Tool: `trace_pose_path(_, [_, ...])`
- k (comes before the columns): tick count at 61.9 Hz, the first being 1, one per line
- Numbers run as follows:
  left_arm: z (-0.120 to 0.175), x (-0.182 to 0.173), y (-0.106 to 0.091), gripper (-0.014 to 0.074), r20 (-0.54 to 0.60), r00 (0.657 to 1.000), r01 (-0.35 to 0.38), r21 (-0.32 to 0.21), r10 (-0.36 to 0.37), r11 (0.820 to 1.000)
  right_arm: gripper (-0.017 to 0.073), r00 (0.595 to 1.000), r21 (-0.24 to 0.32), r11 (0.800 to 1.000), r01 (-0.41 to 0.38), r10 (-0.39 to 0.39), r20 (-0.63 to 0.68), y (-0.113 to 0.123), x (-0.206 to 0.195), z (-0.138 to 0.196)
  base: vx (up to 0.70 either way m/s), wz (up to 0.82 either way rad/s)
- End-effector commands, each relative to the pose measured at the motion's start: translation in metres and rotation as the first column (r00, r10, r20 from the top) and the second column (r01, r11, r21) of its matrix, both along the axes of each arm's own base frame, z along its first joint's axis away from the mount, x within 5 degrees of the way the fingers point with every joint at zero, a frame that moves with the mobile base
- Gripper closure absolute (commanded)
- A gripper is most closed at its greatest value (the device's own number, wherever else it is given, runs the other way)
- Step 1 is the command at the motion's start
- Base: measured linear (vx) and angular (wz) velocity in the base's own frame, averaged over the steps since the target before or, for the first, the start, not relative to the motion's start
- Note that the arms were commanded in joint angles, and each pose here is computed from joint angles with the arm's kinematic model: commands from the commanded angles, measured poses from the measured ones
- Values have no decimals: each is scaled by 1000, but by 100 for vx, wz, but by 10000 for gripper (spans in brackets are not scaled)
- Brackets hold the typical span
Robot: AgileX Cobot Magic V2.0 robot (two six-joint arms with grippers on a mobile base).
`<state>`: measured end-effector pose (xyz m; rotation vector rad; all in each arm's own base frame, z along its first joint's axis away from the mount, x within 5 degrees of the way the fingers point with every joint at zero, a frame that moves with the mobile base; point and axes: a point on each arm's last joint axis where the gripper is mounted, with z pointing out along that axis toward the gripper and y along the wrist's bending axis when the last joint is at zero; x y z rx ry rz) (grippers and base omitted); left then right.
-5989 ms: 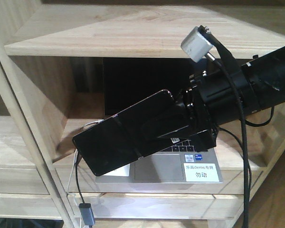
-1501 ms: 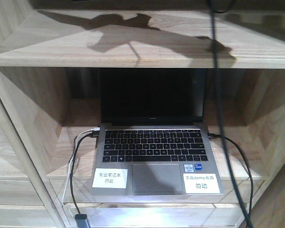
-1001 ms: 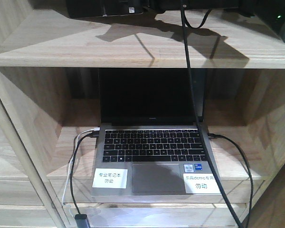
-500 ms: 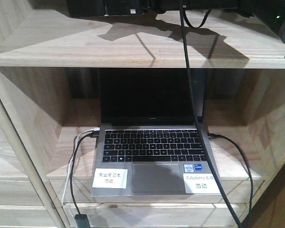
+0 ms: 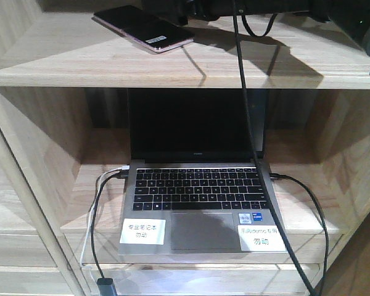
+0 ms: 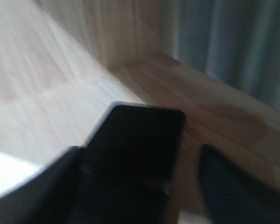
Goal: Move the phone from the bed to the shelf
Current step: 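Lower the phone flat onto the upper shelf and open the right gripper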
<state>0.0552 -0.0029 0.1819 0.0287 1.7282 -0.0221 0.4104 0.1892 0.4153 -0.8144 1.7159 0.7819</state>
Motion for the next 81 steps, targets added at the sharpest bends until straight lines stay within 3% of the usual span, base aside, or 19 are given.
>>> trace_pose_path(1, [6, 1, 1, 593, 77, 997, -6, -15, 7, 1000, -3, 996, 50, 998, 43, -47, 77, -8, -13, 34, 0, 0])
trace_pose_path(29, [6, 1, 1, 593, 77, 997, -6, -15, 7, 1000, -2, 987, 55, 996, 71, -78, 142, -21, -44, 72, 0, 0])
trace_pose_path(51, [6, 1, 1, 593, 77, 997, -6, -15, 7, 1000, -2, 977, -2, 994, 109, -107, 182, -37, -85, 103, 0, 0])
trace_pose_path(61, [6, 1, 1, 593, 77, 997, -6, -15, 7, 1000, 8, 980, 8, 992, 127, -127, 156, -44, -100, 101, 0, 0])
trace_pose_path(81, [6, 1, 1, 593, 77, 997, -6, -15, 7, 1000, 106, 949, 37, 964, 265, -268, 164, -68, -140, 72, 0, 0])
